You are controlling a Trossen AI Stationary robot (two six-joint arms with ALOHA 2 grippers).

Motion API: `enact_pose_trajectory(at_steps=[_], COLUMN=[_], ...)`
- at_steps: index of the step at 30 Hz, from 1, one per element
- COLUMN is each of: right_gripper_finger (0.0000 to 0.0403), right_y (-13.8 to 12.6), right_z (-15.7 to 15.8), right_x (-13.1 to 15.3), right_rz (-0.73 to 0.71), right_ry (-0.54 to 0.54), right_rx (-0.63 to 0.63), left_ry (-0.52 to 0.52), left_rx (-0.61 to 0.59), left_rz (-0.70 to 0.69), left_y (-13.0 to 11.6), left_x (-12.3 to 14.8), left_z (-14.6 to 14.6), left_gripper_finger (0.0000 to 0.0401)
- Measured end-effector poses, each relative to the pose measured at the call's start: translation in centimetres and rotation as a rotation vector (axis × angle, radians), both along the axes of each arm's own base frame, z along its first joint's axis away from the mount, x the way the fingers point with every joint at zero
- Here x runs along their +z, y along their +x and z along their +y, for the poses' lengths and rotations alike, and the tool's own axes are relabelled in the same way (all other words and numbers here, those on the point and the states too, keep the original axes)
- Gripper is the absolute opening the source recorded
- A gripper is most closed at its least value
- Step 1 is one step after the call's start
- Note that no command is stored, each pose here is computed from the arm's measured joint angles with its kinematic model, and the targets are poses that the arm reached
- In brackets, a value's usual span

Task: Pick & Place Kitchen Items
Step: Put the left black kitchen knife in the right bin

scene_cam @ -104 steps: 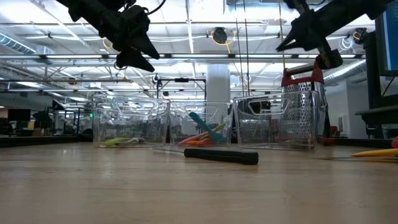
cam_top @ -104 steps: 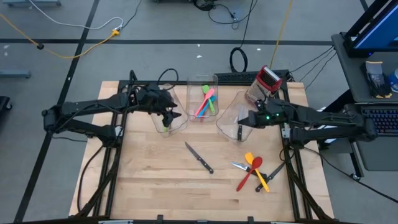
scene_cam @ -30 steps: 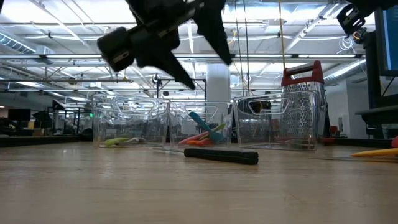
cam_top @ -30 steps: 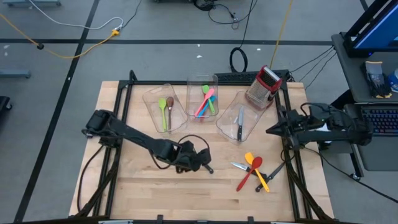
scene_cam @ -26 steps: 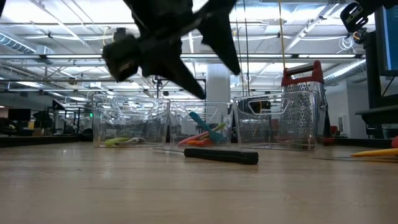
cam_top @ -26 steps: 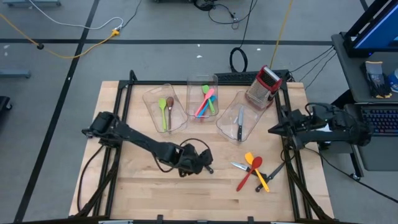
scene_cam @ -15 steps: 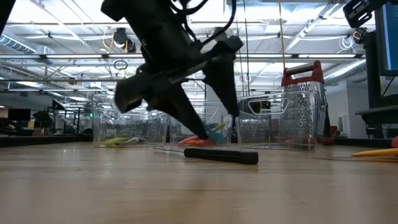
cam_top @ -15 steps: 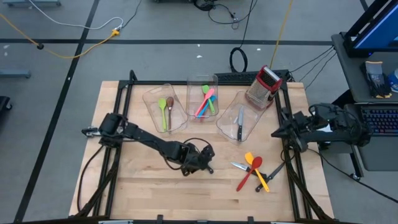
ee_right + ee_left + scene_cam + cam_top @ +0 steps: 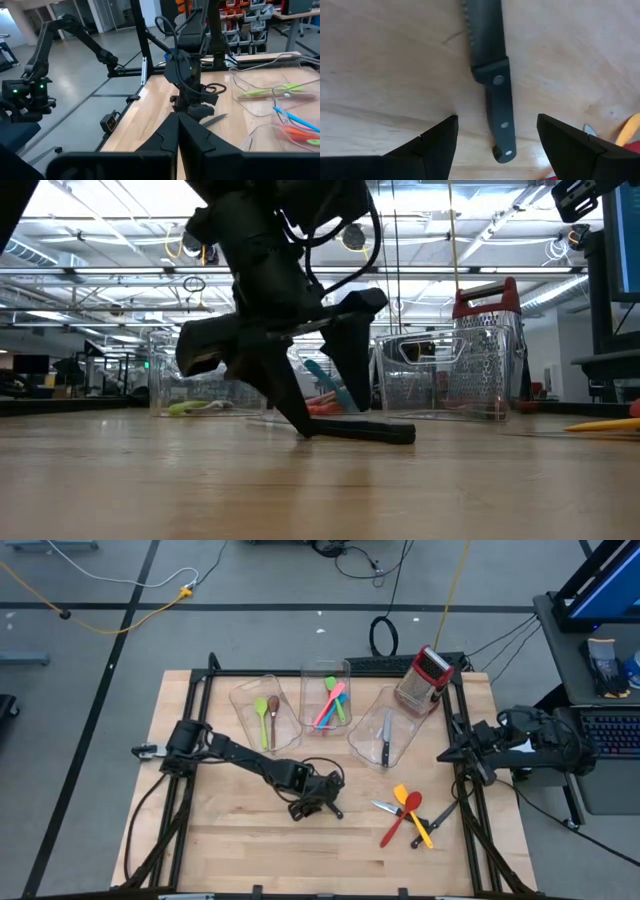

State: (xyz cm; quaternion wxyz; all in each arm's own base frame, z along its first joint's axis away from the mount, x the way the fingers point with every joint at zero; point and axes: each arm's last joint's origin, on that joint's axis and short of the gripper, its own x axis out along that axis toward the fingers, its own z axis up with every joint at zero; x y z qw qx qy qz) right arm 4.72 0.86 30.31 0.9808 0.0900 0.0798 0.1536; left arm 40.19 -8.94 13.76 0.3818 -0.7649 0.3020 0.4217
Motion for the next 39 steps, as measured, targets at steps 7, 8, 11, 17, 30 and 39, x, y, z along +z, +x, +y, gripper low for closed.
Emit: enact_pose_trajectory(at_steps=[7, 8, 11, 17, 30, 39], right_gripper_finger=[0.0000, 0.0000, 0.0000, 0.0000, 0.0000, 0.0000], right_y=[0.0, 0.0, 0.0, 0.0, 0.0, 0.0], right_z=[0.0, 0.0, 0.0, 0.0, 0.0, 0.0], right_x=[0.0, 0.0, 0.0, 0.0, 0.0, 0.0], right_rz=[-0.007, -0.008, -0.007, -0.008, -0.008, -0.007], right_ry=[-0.023, -0.023, -0.023, -0.023, -0.022, -0.020], right_rx=[0.003, 0.003, 0.003, 0.002, 0.002, 0.001], left_ry=[-0.081, -0.096, -0.133, -0.171, -0.135, -0.047], left_rx=[0.006, -0.001, -0.027, -0.050, -0.089, -0.163], left_rz=[0.067, 0.081, 0.102, 0.139, 0.167, 0.130], left_y=[0.3, 0.3, 0.2, -0.1, -0.5, -0.6], left_x=[-2.3, -2.7, -3.0, -3.3, -3.5, -3.3], left_z=[-0.3, -0.4, -0.6, -0.5, -0.6, -0.8], left_gripper_finger=[0.0278, 0.0278, 0.0278, 0.0268, 0.0097, 0.0042])
